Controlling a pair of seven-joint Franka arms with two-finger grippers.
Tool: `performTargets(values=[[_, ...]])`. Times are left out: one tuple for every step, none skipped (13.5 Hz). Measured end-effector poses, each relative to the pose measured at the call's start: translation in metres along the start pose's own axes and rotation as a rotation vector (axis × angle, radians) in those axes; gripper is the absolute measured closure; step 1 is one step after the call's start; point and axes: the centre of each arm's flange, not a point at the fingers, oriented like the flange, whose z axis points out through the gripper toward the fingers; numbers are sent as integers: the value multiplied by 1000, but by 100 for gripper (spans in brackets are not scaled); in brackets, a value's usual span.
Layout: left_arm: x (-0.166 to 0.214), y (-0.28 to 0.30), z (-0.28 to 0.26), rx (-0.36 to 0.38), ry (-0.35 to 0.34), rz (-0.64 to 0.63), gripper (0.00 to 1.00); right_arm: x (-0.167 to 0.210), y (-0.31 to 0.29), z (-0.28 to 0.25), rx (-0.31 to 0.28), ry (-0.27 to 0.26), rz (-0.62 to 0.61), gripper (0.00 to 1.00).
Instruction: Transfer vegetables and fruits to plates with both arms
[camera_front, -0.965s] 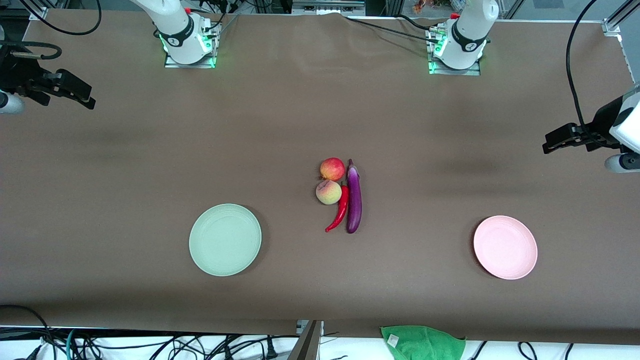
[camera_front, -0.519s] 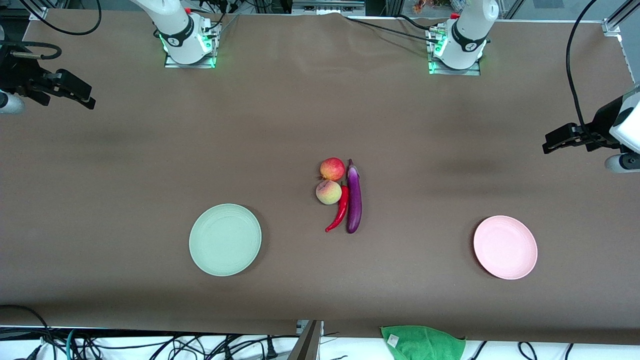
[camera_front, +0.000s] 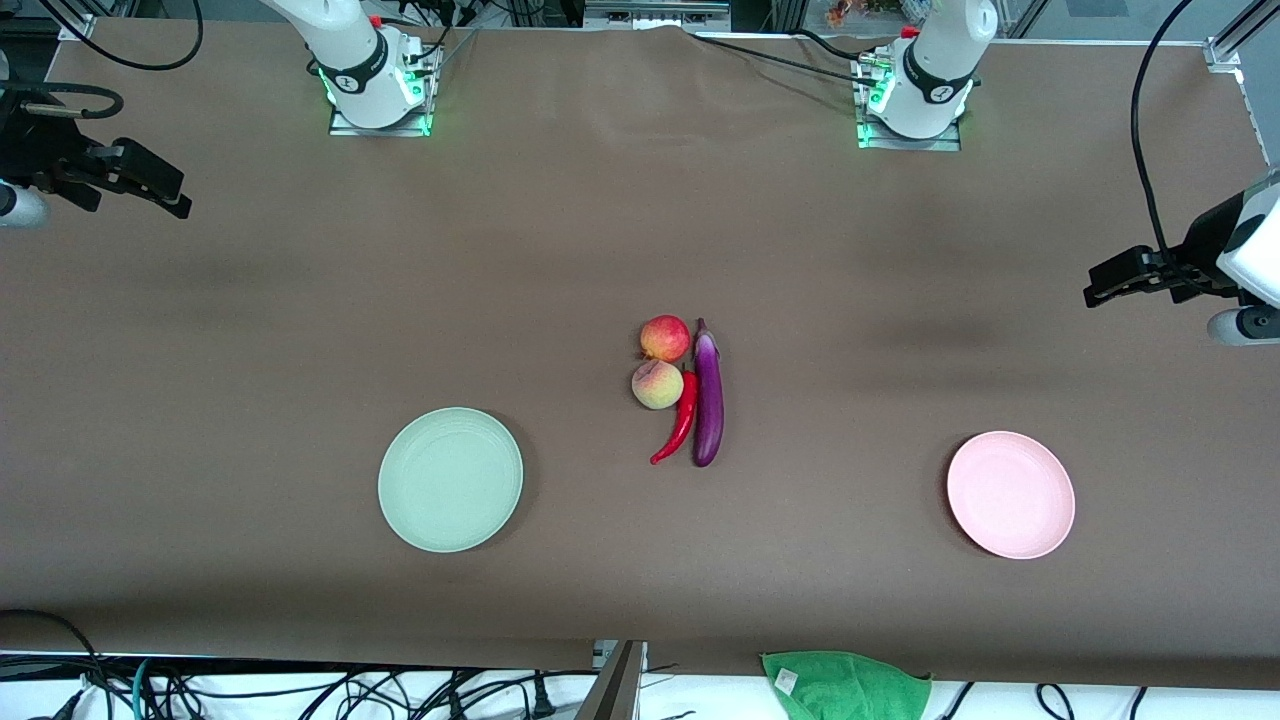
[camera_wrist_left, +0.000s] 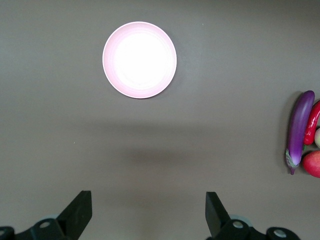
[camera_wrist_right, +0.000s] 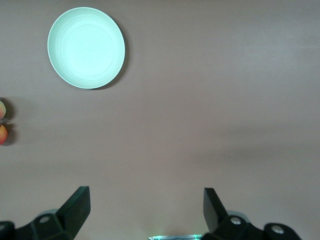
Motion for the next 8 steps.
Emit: performTargets(values=[[0,-1,0,0,0,-1,0,0,0,0,0,0,0,0],[0,-1,0,0,0,-2,0,0,0,0,0,0,0,0],[0,-2,0,0,0,-3,0,0,0,0,0,0,0,0],[0,-2,0,1,0,-3,0,0,0,0,0,0,0,0],[0,-2,0,1,0,-3,0,0,0,0,0,0,0,0],[0,-2,0,1,0,-3,0,0,0,0,0,0,0,0],[0,-2,0,1,0,-3,0,0,0,0,0,0,0,0],[0,-2,0,1,0,-3,0,0,0,0,0,0,0,0]])
